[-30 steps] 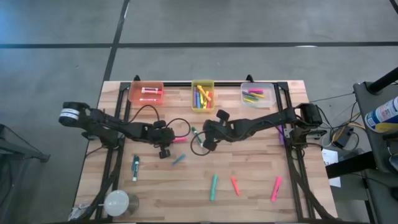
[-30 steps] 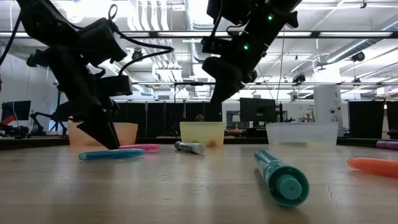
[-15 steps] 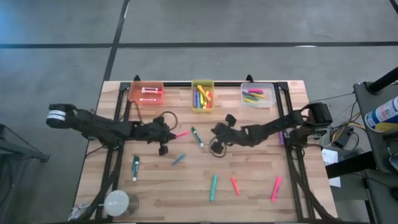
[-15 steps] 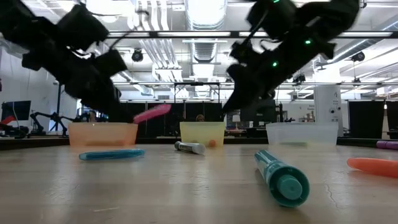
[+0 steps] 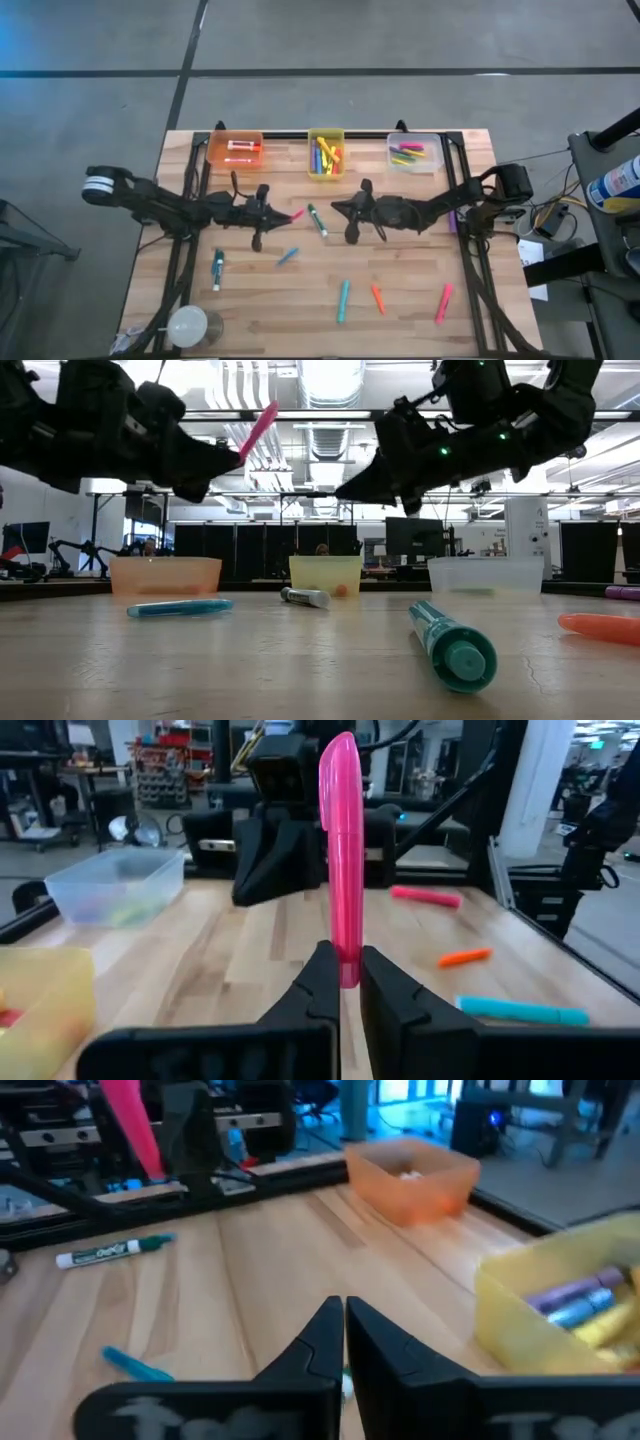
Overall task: Pick & Place Markers
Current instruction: Put the pink pen into the transparent bin
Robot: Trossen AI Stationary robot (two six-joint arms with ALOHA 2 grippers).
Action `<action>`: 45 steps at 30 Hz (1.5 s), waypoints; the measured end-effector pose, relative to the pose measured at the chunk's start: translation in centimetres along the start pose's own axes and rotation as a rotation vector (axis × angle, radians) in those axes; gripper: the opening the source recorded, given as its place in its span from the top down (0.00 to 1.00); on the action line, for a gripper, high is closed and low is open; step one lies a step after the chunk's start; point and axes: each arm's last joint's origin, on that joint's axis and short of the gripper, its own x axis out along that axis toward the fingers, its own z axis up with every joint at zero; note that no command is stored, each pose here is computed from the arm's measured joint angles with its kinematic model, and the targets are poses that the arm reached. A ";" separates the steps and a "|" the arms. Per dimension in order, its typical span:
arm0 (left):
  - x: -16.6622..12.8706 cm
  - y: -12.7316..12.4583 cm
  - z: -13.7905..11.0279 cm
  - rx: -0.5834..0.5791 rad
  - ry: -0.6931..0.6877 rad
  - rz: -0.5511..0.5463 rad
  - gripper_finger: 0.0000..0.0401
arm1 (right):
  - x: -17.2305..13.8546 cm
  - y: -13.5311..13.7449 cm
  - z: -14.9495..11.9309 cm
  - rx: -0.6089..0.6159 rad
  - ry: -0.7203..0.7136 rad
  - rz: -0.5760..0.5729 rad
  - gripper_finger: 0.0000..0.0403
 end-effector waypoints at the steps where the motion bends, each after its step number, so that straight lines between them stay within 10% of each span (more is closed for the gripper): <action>1: 0.2 0.1 -0.1 0.006 0.006 0.001 0.96 | 0.3 0.1 0.3 -0.008 -0.010 0.001 0.95; 23: 1.5 0.5 0.3 0.021 0.010 0.000 0.96 | 2.5 2.4 5.1 -0.087 -0.173 0.216 0.53; 45: 1.6 0.5 0.6 0.021 -0.005 0.007 0.96 | 5.4 4.0 6.1 -0.089 -0.182 0.272 0.83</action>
